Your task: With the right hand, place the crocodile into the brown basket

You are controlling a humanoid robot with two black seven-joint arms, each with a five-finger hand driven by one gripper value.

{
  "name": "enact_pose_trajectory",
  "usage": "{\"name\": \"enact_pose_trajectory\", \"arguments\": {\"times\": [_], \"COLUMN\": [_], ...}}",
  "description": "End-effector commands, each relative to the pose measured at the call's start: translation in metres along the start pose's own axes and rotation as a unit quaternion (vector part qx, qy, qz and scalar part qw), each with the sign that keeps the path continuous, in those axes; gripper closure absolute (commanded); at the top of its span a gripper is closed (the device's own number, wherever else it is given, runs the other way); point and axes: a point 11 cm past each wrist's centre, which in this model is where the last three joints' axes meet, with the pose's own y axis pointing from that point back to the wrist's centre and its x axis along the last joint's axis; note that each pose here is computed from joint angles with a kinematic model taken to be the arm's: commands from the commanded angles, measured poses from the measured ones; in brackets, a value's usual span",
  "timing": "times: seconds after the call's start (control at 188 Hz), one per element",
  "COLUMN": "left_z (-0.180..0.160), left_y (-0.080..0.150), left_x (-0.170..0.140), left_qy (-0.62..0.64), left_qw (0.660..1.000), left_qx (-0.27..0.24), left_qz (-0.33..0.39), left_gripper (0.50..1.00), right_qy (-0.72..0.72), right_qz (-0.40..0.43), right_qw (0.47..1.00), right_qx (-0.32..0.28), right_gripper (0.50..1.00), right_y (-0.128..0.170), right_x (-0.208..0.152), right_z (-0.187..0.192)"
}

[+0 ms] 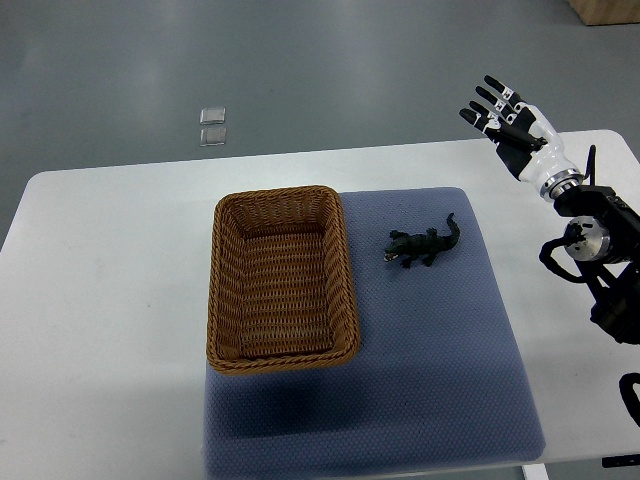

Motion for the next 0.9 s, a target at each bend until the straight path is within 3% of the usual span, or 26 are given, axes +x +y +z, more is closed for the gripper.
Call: {"name": "enact_pose_trajectory", "arguments": {"times": [0.0, 0.896], "left_z": [0.0001, -0.0016], "left_y": [0.0, 0.0], "left_x": [-0.0004, -0.0005], "left_qy": [0.001, 0.002], "left_qw": [1.0, 1.0], "left_qx": [0.0, 0.001], "left_qz": [-0.001, -0.001], "left_gripper": [0.5, 0.5], "right_qy": [-0.001, -0.004], "right_qz": [-0.001, -0.015], "right_qw": [1.0, 1.0], "right_qx": [0.0, 0.002], "right_gripper": [0.572, 0.572], "right_y": [-0.0002, 0.0004], "right_x": [-0.0013, -0.0034], "right_z": [0.0005, 0.0]}}
